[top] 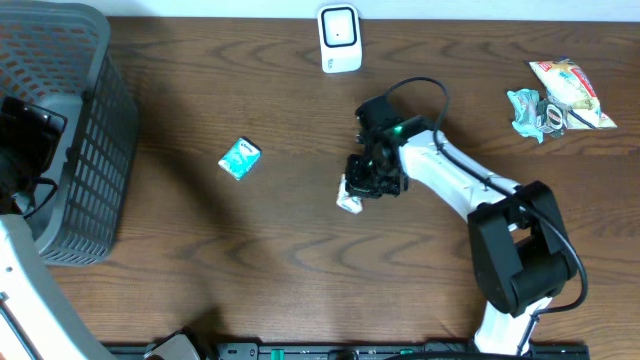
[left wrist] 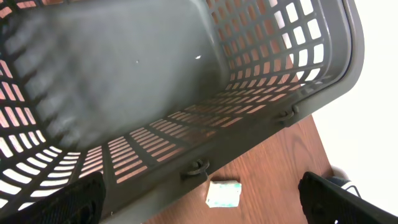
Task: Scan the item barcode
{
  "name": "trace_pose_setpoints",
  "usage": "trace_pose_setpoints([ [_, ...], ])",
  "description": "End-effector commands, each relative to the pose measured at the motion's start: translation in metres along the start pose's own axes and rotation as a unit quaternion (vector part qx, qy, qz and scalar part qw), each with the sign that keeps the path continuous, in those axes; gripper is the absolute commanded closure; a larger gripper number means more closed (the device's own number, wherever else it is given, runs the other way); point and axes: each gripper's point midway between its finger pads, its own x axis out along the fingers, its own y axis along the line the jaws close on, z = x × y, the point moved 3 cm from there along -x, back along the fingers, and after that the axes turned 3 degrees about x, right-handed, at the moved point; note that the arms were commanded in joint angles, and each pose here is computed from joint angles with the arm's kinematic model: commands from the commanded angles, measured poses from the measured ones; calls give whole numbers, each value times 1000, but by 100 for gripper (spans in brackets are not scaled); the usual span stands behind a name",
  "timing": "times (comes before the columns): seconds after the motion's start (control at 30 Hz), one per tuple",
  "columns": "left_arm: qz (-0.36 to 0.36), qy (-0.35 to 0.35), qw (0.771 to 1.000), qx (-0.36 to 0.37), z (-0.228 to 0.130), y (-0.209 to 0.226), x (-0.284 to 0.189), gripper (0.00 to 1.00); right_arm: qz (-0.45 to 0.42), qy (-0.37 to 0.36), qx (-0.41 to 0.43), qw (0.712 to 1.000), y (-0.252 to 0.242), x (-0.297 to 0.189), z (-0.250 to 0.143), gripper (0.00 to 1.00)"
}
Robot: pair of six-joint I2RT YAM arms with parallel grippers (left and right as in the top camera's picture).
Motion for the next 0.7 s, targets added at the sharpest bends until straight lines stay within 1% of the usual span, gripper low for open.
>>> trace_pose_setpoints([
  [0.0,-2,-9,1000,-4,3,-1,-5,2,122,42,-96,987,28,-17,-12,99],
  [0.23,-2,-9,1000,-4,3,-1,-5,2,127,51,-99,986,26,-14,-16,99],
  [0.4,-2,-9,1000,-4,3,-1,-5,2,153,71,-111,979,22,-4,-29,99],
  [0.57,-2,-9,1000,-4,3,-1,-5,2,251,89,-115,957,20,13,-45,99],
  [0.67,-2,-9,1000,-4,3,-1,-5,2,294,83,-96,947,9,15,-44,99],
])
